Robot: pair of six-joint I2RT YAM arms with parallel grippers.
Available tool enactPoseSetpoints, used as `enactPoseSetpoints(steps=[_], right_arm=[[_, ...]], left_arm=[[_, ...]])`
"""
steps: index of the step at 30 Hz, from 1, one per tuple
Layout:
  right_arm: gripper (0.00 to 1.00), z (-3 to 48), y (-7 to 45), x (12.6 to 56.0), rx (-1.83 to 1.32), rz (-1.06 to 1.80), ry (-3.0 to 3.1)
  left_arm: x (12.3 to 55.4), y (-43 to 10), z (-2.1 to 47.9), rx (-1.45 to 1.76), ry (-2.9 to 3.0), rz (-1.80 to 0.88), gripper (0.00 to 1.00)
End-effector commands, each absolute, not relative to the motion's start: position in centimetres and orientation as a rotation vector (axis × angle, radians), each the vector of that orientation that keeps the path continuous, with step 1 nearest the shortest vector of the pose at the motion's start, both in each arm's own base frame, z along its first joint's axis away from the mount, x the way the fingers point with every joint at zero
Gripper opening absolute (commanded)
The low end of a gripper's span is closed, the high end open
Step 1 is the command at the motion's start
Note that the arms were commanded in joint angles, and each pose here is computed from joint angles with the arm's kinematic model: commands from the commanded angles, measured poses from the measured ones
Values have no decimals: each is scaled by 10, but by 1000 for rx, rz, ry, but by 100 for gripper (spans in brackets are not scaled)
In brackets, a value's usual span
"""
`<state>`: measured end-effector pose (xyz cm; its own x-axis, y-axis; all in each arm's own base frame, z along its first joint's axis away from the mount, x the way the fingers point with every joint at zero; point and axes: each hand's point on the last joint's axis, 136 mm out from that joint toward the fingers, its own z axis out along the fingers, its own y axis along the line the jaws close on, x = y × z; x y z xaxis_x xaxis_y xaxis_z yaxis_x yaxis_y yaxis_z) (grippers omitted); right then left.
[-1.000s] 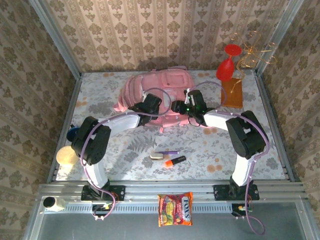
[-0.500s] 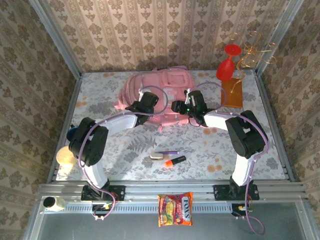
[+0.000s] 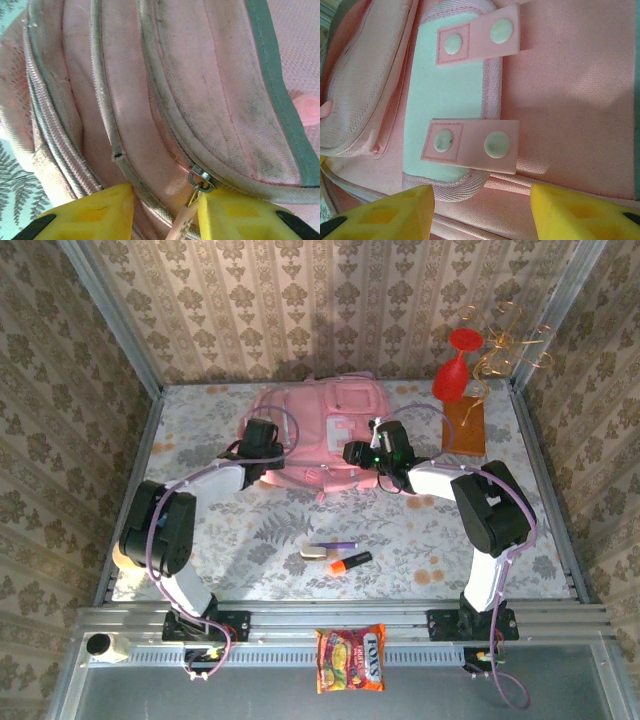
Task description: Pack books, pencil case, and school supplies into a backpack
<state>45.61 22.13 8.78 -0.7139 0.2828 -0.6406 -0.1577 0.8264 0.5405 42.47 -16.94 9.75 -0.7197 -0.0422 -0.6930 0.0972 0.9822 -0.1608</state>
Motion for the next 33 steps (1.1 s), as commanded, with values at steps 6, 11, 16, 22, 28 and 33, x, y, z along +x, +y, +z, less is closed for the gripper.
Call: enactPoseSetpoints(steps=[6,11,16,22,28,33], right_arm=[[56,41,197,437,158,636,2409],[56,41,193,438,168,616,2409],[56,37,176,440,199,519,2457],[57,39,167,460,148,370,2540],[57,49,168,495,73,249,2555],[58,85,175,508,0,251,2494]], left_arm=[[433,-185,95,115,2388,-317,30],[432,-185,88,127,2399,-312,17],[428,-177,97,173,2372,-268,0],[401,-182,105,275,2386,-346,0],[372,-216,110,352,2392,-651,0],[372,-227,116,356,2385,-711,0]])
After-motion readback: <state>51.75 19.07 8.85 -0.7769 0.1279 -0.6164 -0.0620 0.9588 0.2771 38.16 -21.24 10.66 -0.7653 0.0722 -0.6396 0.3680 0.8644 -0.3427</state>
